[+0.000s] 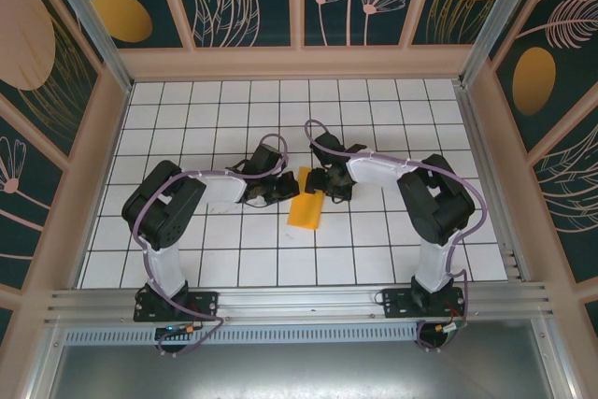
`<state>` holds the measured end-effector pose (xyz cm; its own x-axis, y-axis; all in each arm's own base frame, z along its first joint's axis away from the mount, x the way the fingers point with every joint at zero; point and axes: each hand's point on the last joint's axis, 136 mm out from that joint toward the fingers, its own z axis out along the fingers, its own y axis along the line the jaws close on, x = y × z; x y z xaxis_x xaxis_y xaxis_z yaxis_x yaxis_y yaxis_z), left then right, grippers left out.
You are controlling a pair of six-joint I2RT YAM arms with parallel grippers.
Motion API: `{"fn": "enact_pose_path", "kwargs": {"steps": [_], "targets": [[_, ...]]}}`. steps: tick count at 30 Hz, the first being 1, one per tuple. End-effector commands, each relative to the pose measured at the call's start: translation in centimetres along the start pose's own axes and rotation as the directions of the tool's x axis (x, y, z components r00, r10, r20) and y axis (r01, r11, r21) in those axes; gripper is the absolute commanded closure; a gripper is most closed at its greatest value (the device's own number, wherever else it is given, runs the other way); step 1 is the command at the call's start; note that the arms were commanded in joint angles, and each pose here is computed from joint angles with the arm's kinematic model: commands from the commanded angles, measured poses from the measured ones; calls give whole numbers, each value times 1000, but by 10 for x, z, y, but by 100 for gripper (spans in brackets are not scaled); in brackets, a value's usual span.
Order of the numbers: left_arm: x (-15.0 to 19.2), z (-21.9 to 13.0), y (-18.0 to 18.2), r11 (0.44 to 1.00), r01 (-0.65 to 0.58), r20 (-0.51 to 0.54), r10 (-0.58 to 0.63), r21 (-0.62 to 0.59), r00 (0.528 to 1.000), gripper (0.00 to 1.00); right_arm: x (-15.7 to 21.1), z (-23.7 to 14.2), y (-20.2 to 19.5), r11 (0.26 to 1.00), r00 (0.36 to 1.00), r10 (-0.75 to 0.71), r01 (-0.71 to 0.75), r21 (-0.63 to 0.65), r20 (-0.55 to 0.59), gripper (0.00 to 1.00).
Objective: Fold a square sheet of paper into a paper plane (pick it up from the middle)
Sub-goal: Hold the square sheet of paper at the center of the table, then fold the square sheet of paper in half at the center of the table.
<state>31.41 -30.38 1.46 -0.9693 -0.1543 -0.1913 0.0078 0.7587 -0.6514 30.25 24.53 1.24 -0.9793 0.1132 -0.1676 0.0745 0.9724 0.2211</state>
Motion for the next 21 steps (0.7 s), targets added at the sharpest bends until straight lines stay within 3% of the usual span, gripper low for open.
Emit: {"fn": "enact_pose_path", "kwargs": {"steps": [1,7,11,13,16,17,21], "targets": [[11,9,20,997,0,-40,-3,-75,999,100,26,41,-39,992,996,29,-18,123,-88,22],[17,9,30,995,6,-44,-10,-102,999,100,-6,1,-11,999,998,37,-37,5,47,22],[18,8,29,996,3,-47,-8,-94,999,100,-31,-56,10,977,979,90,-51,-205,183,22],[18,9,28,996,1,-47,-5,-87,999,100,-30,-74,21,935,974,117,-43,-352,192,31],[18,9,27,996,1,-49,-5,-84,999,100,-17,-93,43,822,977,138,-20,-569,164,60],[18,9,27,997,-1,-51,-4,-83,999,100,-13,-94,48,797,980,140,-24,-604,145,72],[18,10,26,997,1,-54,-6,-78,999,100,-3,-84,58,767,989,115,-31,-641,88,87]]}}
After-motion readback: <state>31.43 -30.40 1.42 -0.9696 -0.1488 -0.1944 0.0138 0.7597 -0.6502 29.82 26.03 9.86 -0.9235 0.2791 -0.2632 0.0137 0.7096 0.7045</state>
